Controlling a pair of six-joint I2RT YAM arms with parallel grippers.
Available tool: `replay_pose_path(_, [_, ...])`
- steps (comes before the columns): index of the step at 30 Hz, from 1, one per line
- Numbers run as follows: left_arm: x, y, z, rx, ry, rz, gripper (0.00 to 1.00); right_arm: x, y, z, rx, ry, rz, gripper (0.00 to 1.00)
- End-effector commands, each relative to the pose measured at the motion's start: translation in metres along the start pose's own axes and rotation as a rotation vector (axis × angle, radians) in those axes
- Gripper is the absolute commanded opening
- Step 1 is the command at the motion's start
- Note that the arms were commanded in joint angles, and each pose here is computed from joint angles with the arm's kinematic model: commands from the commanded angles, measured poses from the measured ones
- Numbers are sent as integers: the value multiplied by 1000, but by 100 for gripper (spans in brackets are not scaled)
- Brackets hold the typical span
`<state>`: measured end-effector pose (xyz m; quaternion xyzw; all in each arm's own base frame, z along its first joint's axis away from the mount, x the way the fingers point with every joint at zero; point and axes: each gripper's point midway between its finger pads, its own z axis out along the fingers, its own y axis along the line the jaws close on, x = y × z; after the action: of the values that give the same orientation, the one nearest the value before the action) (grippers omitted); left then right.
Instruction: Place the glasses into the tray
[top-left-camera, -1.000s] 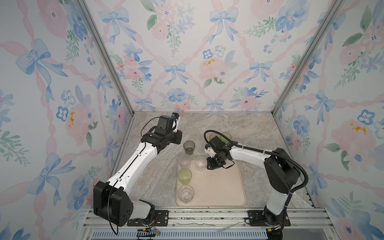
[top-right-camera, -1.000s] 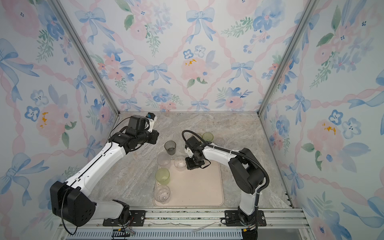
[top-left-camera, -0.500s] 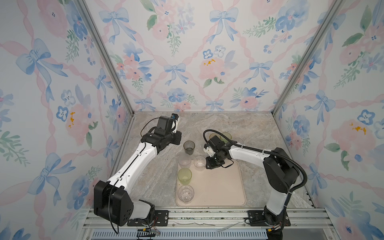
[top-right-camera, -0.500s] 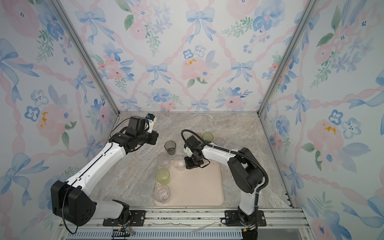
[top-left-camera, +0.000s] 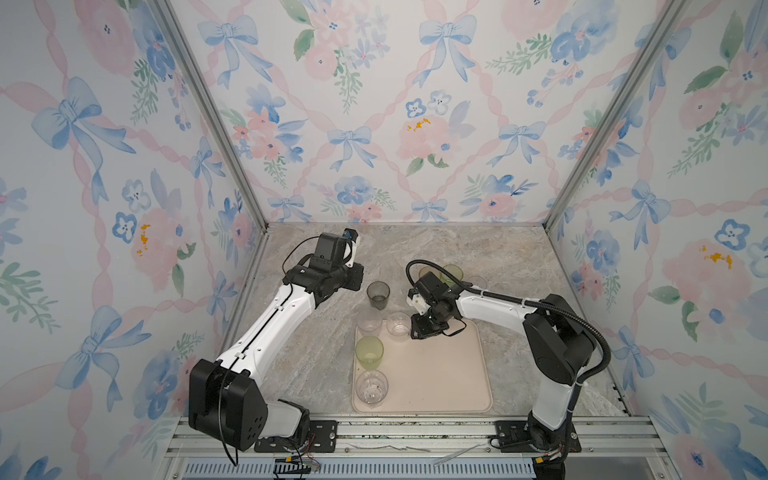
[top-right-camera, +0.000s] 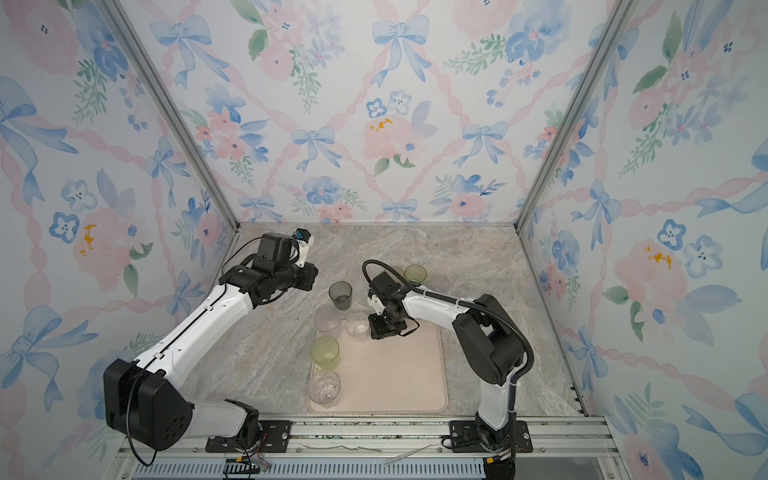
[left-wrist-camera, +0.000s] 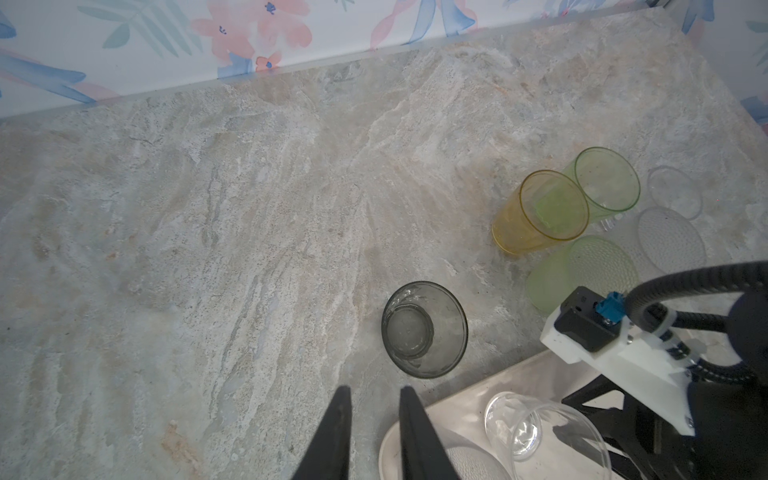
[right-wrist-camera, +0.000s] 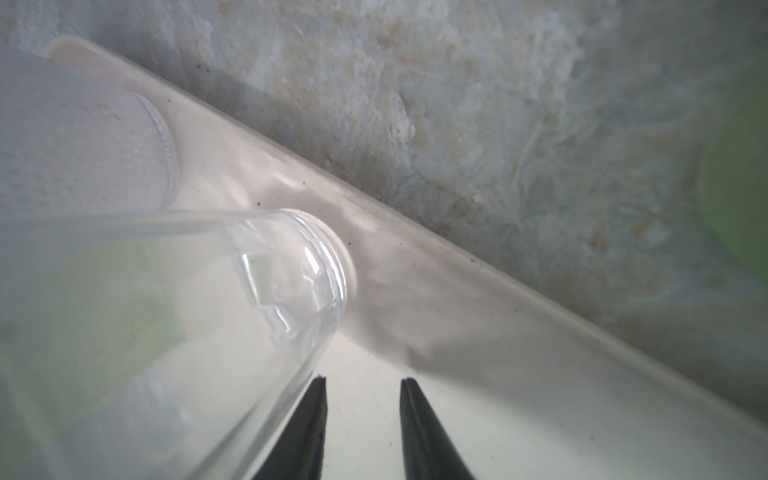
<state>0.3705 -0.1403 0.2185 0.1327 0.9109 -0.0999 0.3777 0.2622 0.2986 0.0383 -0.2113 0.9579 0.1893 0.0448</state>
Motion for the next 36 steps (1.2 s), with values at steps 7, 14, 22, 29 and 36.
replay_pose_path(7, [3,0,4,13,6,-2,24,1,-3,-5,0,-5,16,35])
replay_pose_path(14, [3,1,6,12,9,0,24,2,-17,-23,70,-15,11,35])
replay_pose_path(22, [5,2,11,6,22,-1,24,4,-27,-46,139,-31,-7,37])
replay_pose_path(29, [9,16,15,-69,17,-17,27,-23,-9,-111,175,-156,-106,37])
replay_pose_path(36, [15,29,27,-49,-46,-136,30,-77,17,-125,144,-223,-197,42])
